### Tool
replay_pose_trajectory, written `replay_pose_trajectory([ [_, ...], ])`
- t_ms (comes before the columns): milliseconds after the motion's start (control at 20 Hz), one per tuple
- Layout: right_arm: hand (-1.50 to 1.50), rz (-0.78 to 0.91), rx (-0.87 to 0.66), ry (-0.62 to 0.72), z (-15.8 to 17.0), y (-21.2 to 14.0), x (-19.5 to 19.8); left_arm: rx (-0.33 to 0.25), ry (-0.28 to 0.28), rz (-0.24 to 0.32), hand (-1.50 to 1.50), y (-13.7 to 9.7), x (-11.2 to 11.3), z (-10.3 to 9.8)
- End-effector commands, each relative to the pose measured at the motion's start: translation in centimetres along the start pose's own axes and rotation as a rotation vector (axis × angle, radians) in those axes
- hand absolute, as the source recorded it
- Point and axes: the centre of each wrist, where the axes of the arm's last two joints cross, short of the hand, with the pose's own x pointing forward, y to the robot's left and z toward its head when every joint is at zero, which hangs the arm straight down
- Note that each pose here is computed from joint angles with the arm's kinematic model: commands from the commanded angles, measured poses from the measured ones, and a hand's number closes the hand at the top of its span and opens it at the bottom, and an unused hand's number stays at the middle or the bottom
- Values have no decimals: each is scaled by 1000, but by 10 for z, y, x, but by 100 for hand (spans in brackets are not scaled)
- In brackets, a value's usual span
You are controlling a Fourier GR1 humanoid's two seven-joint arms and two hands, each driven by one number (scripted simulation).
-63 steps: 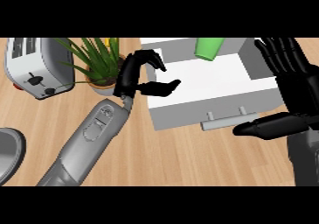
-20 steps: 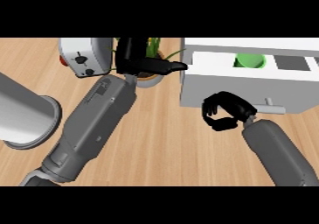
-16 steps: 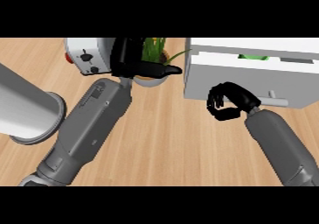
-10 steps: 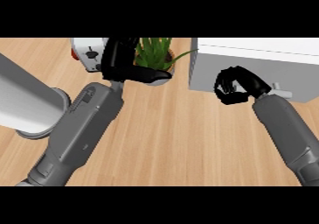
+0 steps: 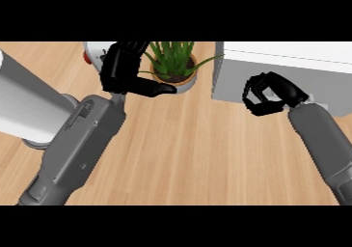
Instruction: Pick up the cup, place it into the drawer and close the drawer
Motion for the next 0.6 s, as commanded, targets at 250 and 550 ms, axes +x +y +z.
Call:
replay_pose_trajectory([
  [250, 150, 52, -240, -12, 8, -88, 37, 29, 44, -4, -150, 25, -3, 15],
  [550, 150, 43, -226, -21, 15, -100, 44, 16, 43, 12, -150, 23, -6, 19],
])
